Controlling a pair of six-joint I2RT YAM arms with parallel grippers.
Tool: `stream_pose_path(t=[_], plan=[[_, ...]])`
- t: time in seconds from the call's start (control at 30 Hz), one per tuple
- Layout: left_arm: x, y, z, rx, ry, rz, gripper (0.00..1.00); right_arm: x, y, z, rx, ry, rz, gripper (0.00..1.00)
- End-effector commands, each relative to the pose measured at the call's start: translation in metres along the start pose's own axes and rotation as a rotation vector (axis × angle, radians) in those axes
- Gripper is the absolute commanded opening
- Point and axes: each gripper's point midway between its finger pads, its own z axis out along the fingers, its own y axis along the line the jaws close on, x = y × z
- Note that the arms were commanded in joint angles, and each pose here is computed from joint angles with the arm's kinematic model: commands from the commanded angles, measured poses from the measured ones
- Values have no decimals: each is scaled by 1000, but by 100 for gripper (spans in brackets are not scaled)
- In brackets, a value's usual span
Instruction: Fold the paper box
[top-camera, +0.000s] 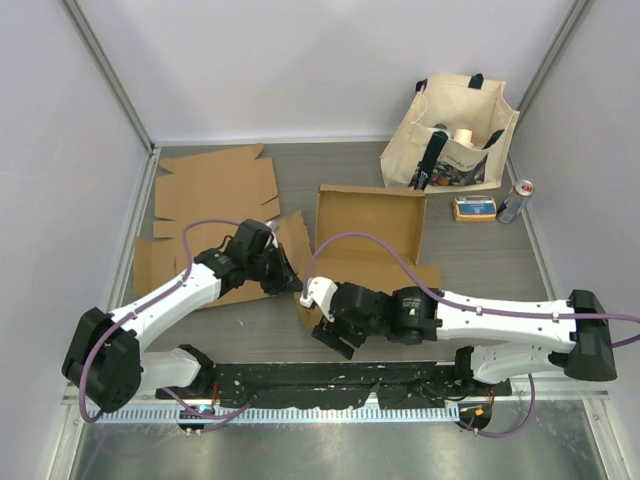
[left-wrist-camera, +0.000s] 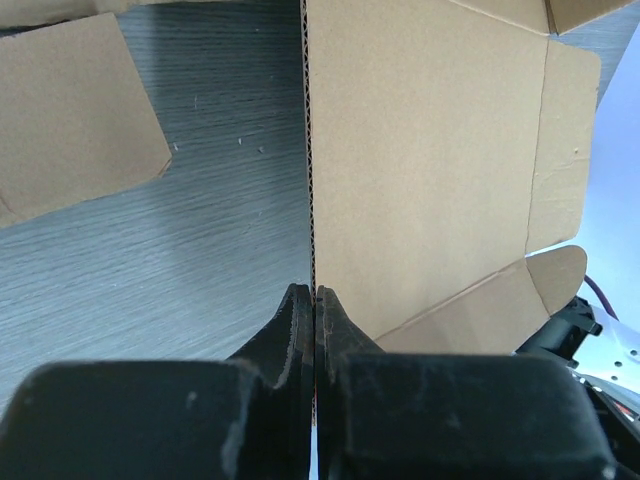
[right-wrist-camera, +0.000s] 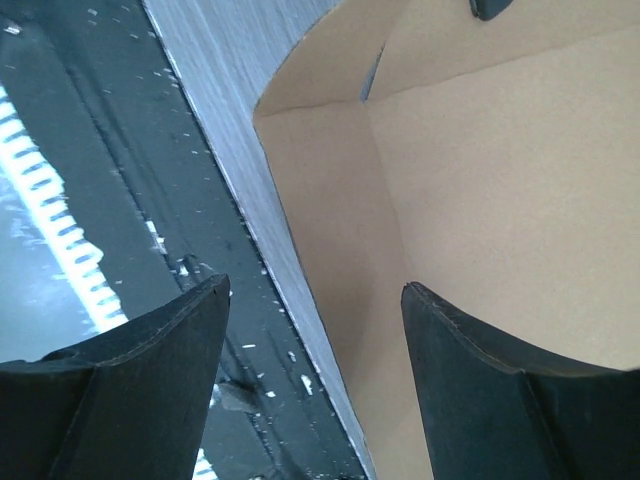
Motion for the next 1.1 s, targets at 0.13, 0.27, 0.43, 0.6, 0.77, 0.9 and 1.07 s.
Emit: stream_pose_path(t=[0.13,0.27,0.43,0.6,0.77,0.9,1.07], plan=[[-3,-22,-12,70,18,13,0,-4,-48,3,401,11,-97,65],[-4,-32,-21,101,20,86,0,-12,-49,-2,419,-20,-72,35],[-29,-68,-69,236,-210,211,40,-40,-40,-14,370,-124,11,8],[-69,-81,-146,224,-586,299,66,-91,-45,-55,379,-314,187,1],[-86,-75,-205,198,-834,306,75,-128,-96,-84,434,-468,585,1],[-81,-88,-201,229,-793,392,76,-139,-152,-102,443,-613,980,1],[-55,-117,-175,369,-583,513,73,-169,-186,-141,378,-928,1349,1]])
